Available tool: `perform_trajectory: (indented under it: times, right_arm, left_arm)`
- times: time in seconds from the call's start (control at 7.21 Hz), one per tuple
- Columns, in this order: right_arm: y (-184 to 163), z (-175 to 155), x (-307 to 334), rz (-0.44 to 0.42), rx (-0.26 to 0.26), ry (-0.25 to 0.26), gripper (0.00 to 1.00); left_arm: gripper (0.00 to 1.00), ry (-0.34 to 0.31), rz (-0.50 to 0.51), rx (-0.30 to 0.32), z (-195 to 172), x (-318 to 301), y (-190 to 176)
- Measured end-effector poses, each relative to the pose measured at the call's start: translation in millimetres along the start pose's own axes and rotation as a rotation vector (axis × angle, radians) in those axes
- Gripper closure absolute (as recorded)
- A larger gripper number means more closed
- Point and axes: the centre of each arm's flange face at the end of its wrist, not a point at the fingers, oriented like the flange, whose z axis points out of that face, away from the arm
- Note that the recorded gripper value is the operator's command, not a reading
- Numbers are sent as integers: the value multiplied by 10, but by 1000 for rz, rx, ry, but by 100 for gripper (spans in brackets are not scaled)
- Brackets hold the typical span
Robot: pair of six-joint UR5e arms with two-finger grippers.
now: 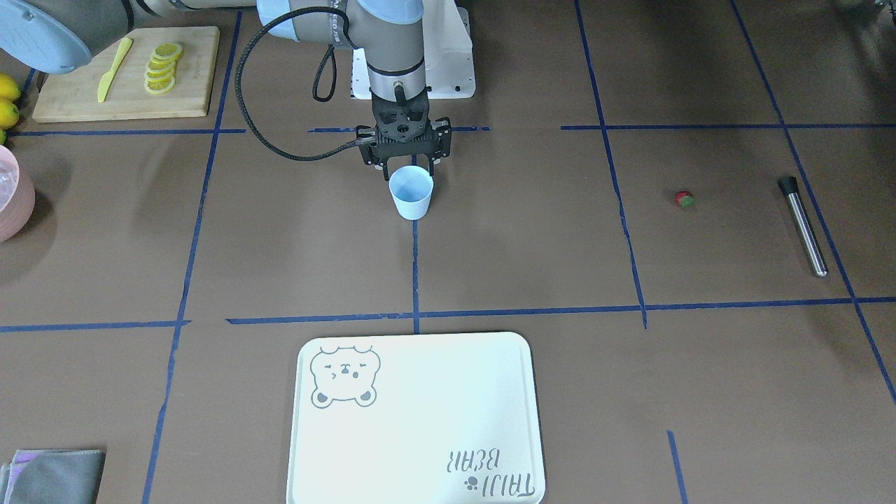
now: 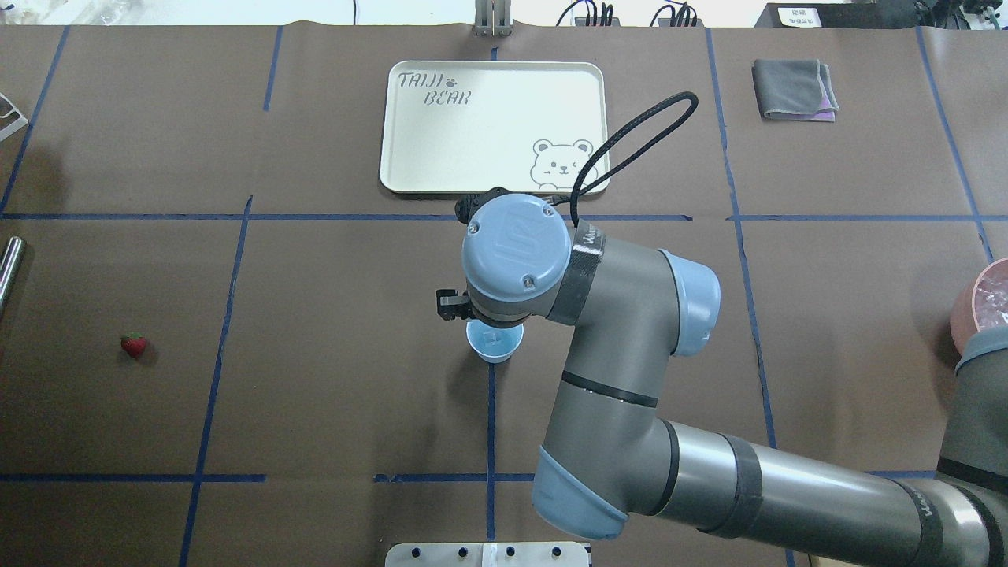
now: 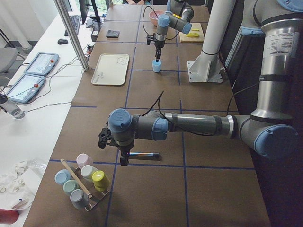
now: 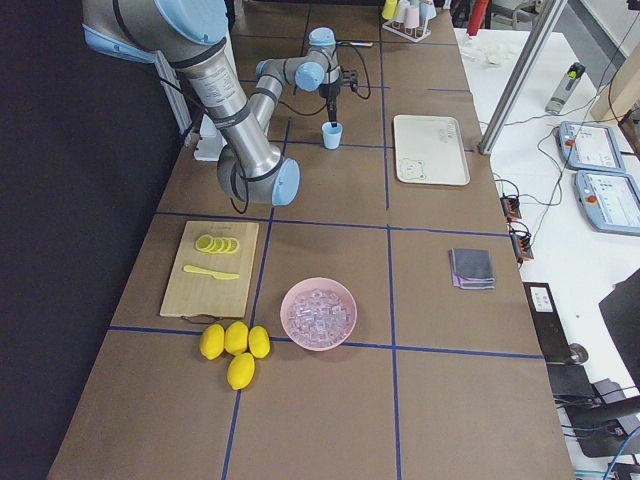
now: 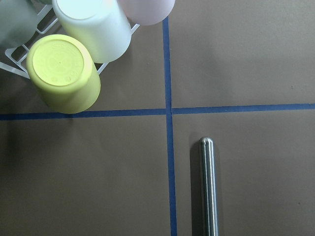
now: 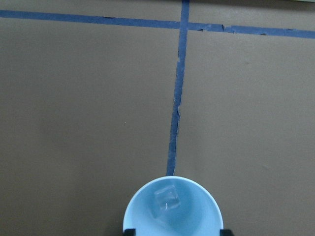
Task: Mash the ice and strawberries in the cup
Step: 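Move the empty right gripper back over the pink ice bowl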
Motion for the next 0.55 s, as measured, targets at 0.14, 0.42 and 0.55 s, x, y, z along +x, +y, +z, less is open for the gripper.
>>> perform_trajectory:
  times: [0.14, 0.42, 0.55]
  right_arm:
    - [-169, -208, 204, 27, 6, 17, 1]
    - [-368, -658, 1049, -5, 18, 79, 1]
    - [-447, -836, 1650, -38, 13, 97, 1]
  left_arm:
    - [0, 0, -1, 0, -1, 0, -1]
    - [0, 0, -3, 1, -6, 6, -2]
    - [0, 0, -7, 3, -14, 15, -4]
